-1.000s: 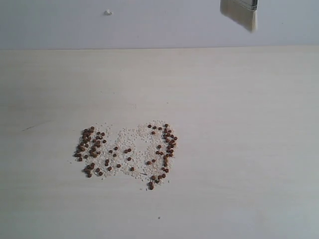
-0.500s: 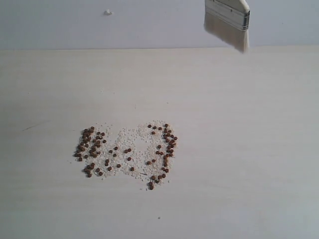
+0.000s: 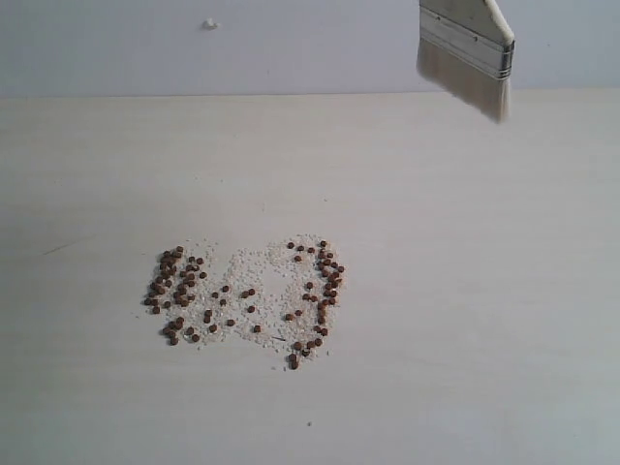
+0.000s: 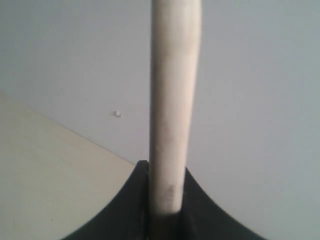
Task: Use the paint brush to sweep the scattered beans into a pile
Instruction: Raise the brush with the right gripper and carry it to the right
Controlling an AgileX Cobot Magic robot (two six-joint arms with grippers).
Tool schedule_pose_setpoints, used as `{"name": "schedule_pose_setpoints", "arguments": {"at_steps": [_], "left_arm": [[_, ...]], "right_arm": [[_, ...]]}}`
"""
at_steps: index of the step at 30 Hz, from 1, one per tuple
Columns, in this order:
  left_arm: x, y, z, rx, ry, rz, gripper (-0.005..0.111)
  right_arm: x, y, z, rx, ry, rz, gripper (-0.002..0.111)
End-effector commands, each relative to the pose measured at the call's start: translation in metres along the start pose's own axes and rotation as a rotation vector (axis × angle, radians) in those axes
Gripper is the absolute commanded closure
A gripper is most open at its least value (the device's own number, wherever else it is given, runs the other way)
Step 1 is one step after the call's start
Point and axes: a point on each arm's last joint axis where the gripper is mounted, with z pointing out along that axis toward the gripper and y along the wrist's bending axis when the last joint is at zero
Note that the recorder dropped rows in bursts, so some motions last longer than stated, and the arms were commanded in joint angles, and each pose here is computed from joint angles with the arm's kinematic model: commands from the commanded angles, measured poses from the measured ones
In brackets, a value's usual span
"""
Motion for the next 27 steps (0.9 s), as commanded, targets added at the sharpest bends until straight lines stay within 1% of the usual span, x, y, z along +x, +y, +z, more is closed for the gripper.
{"name": "schedule_pose_setpoints", "arguments": {"at_steps": [1,12,17,18,19,20,21,24,27], "left_arm": [[0.003,0.0,0.0,0.006,0.007,0.023,0.107],[0.003,0.0,0.0,0.006,0.008,0.022,0.107],[0.003,0.0,0.0,0.006,0.008,0.023,0.107],[0.003,0.0,0.0,0.006,0.008,0.023,0.107],[0.003,0.0,0.0,0.006,0.008,0.023,0.107],[0.003,0.0,0.0,0.006,0.008,0.023,0.107],[0.003,0.0,0.0,0.006,0.008,0.023,0.107],[0.003,0.0,0.0,0.006,0.008,0.023,0.107],[0.003,0.0,0.0,0.006,0.008,0.023,0.107]], "right_arm": [[-0.006,-0.003,-0.014,0.016,-0.033,-0.004,0.108],[-0.004,-0.003,-0.016,0.015,-0.031,-0.006,0.108],[0.001,-0.003,-0.016,0.024,-0.014,-0.061,0.108],[0.001,-0.004,-0.016,0.033,-0.007,-0.099,0.108],[0.002,-0.003,-0.016,0.024,0.003,-0.176,0.108],[0.004,0.0,-0.014,-0.006,0.013,-0.3,0.108],[0.008,0.006,-0.011,-0.067,0.008,-0.37,0.108],[0.023,0.014,0.0,-0.132,0.027,-0.608,0.108],[0.041,0.021,0.012,-0.17,0.025,-0.705,0.108]]}}
